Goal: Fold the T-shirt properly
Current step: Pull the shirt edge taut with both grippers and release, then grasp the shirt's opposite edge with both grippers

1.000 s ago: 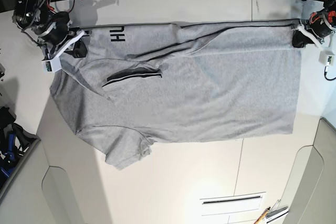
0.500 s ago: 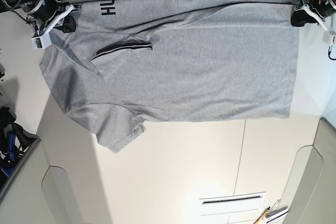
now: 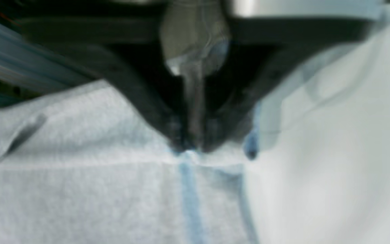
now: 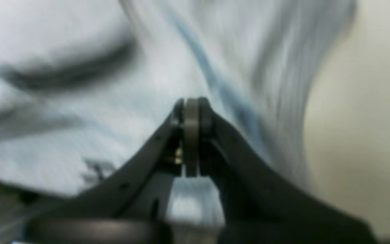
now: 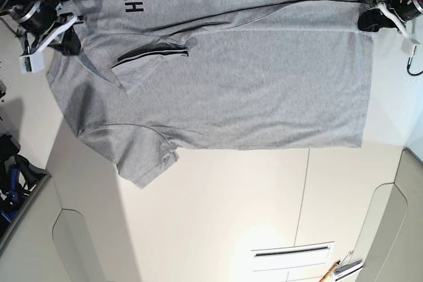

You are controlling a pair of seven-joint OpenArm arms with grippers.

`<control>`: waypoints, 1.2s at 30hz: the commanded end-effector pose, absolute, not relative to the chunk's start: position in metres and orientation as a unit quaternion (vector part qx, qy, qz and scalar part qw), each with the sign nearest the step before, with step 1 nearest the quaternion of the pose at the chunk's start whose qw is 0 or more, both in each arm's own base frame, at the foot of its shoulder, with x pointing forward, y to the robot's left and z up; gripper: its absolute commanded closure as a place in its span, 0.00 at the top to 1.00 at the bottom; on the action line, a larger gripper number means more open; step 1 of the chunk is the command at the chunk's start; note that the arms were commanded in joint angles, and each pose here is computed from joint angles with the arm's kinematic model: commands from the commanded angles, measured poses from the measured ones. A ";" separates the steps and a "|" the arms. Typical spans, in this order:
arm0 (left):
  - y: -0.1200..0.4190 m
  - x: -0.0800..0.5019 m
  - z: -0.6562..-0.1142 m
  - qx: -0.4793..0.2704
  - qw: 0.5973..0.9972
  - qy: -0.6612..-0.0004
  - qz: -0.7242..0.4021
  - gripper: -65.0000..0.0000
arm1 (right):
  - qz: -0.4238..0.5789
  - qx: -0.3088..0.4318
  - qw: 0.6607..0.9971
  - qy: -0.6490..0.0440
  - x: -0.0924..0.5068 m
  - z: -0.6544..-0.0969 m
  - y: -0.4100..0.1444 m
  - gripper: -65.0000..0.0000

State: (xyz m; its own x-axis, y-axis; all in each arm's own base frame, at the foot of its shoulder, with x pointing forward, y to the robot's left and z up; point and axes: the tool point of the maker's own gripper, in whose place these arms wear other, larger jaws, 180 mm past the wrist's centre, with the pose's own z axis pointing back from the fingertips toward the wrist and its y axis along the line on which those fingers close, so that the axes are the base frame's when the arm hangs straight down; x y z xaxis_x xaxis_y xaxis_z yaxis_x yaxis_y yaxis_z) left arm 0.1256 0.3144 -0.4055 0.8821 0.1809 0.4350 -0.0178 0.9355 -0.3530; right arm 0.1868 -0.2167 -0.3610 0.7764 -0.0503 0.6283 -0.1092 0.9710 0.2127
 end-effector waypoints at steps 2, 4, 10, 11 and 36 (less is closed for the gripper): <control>0.325 0.139 -0.384 -0.158 0.949 -0.268 0.039 0.36 | 0.032 0.111 0.919 -0.377 0.207 -0.338 -0.217 0.16; 0.332 0.149 -0.370 -0.147 0.944 -0.292 0.037 0.36 | 0.040 0.093 0.906 -0.411 0.227 -0.322 -0.221 0.23; 0.350 0.161 -0.342 -0.117 0.934 -0.335 0.035 0.40 | 0.061 -0.016 0.880 -0.471 0.283 -0.291 -0.263 0.45; 0.349 0.163 -0.340 -0.118 0.933 -0.339 0.034 0.43 | 0.058 -0.021 0.878 -0.474 0.292 -0.289 -0.272 0.48; 0.354 0.198 -0.322 -0.102 0.914 -0.391 0.024 0.47 | 0.082 0.164 0.947 -0.264 0.363 -0.432 -0.228 0.30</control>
State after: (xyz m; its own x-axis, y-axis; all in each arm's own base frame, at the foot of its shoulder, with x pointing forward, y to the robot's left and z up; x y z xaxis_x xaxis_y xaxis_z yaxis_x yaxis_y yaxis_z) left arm 0.1898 0.3515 -0.3357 0.7200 0.1476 0.6781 0.0095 0.9749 -0.2222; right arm 0.3695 -0.2213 -0.4278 0.8240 0.0270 0.5660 -0.2365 0.9240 0.3003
